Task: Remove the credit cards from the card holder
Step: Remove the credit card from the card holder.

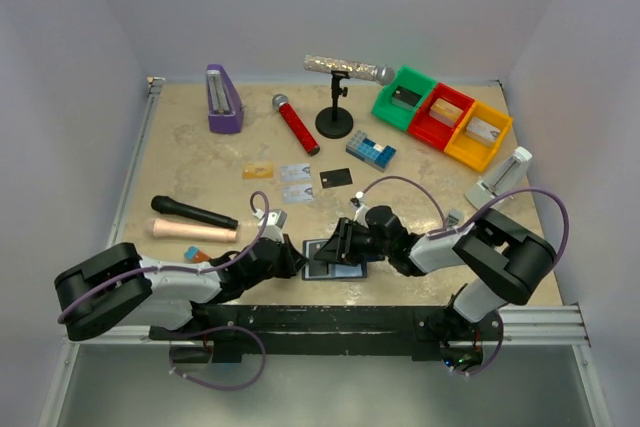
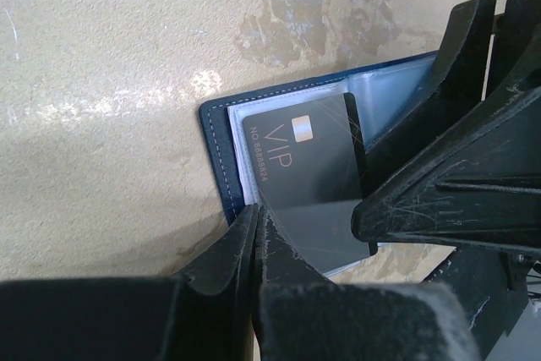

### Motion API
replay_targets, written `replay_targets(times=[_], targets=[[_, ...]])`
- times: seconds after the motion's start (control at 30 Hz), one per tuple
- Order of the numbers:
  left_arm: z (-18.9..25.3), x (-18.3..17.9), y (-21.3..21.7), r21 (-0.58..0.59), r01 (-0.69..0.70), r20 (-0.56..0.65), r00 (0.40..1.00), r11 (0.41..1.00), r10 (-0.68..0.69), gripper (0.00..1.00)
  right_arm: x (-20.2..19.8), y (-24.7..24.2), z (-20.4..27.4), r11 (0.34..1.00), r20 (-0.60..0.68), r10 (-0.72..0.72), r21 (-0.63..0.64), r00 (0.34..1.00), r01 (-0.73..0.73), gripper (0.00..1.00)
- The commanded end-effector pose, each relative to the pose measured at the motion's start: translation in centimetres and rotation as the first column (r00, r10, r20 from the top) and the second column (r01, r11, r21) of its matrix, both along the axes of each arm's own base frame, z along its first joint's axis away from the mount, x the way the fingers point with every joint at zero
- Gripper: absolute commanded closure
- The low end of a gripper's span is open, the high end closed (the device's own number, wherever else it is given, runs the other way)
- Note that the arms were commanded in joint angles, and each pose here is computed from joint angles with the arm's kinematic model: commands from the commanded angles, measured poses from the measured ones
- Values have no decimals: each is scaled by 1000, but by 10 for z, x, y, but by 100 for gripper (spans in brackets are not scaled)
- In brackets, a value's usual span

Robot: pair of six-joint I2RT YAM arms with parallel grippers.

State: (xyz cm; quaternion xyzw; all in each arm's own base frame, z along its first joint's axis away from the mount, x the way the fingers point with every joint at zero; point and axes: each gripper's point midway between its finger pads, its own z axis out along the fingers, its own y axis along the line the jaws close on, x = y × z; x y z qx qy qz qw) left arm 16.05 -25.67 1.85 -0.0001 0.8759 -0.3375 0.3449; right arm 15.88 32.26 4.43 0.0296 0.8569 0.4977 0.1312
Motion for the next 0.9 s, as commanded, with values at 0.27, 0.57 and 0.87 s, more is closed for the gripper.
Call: replay_targets(times=[0.27, 0.57, 0.87], targets=[[-25, -18, 9, 54, 38, -69, 997, 998, -34, 100, -1, 22, 28, 991, 22, 81, 104, 996, -83, 56], [-25, -19, 7, 40, 46, -71, 997, 998, -43, 100, -4, 27, 24, 989, -9, 117, 94, 993, -116, 55], [-27, -20, 12, 57, 32, -80, 996, 998, -27, 93, -6, 25, 30, 987, 3, 128, 95, 992, -127, 57]])
